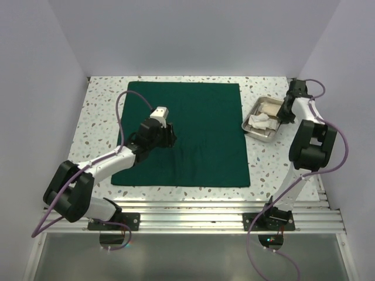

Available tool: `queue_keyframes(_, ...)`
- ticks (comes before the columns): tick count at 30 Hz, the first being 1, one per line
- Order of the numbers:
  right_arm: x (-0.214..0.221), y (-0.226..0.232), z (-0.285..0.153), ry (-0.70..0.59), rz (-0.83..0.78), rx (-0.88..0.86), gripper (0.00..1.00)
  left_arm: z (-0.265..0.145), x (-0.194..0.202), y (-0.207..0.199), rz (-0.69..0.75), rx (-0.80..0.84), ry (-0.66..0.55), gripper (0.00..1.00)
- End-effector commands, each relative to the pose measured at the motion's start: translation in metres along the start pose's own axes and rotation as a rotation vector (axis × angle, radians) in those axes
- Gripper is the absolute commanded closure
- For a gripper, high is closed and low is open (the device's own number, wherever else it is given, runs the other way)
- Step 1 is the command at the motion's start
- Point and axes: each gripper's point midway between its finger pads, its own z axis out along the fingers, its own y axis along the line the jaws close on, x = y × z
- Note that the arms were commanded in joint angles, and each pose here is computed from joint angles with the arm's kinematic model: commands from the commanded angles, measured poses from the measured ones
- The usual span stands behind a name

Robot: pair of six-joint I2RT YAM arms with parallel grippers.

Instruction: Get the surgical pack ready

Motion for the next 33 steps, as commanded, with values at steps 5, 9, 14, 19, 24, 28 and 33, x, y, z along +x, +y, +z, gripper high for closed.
queue_keyframes(5,-0.03,-0.011,-0.072,-0.163,0.096,-0.036,1.0,-0.007,-0.003,-0.006,0.016,0.027,-0.03,0.45)
queue_keyframes(9,-0.025,0.001,-0.088,-0.162,0.109,-0.125,1.0,-0.009,-0.001,-0.003,0.012,0.01,-0.03,0.45)
queue_keyframes(14,0.002,0.025,-0.095,-0.116,0.104,-0.225,1.0,-0.011,-0.001,0.003,-0.007,-0.023,-0.032,0.45)
queue_keyframes(19,0.04,0.058,-0.103,-0.065,0.072,-0.256,1.0,-0.017,-0.001,0.009,-0.036,-0.057,-0.042,0.46)
queue_keyframes(24,0.085,0.106,-0.121,-0.052,0.06,-0.289,1.0,-0.025,0.002,0.022,-0.049,-0.111,-0.064,0.45)
queue_keyframes(28,0.113,0.132,-0.139,-0.079,0.128,-0.296,1.0,-0.03,0.0,0.029,-0.054,-0.144,-0.082,0.45)
queue_keyframes(33,0.146,0.146,-0.145,-0.087,0.269,-0.326,1.0,-0.031,0.005,0.036,-0.064,-0.176,-0.082,0.45)
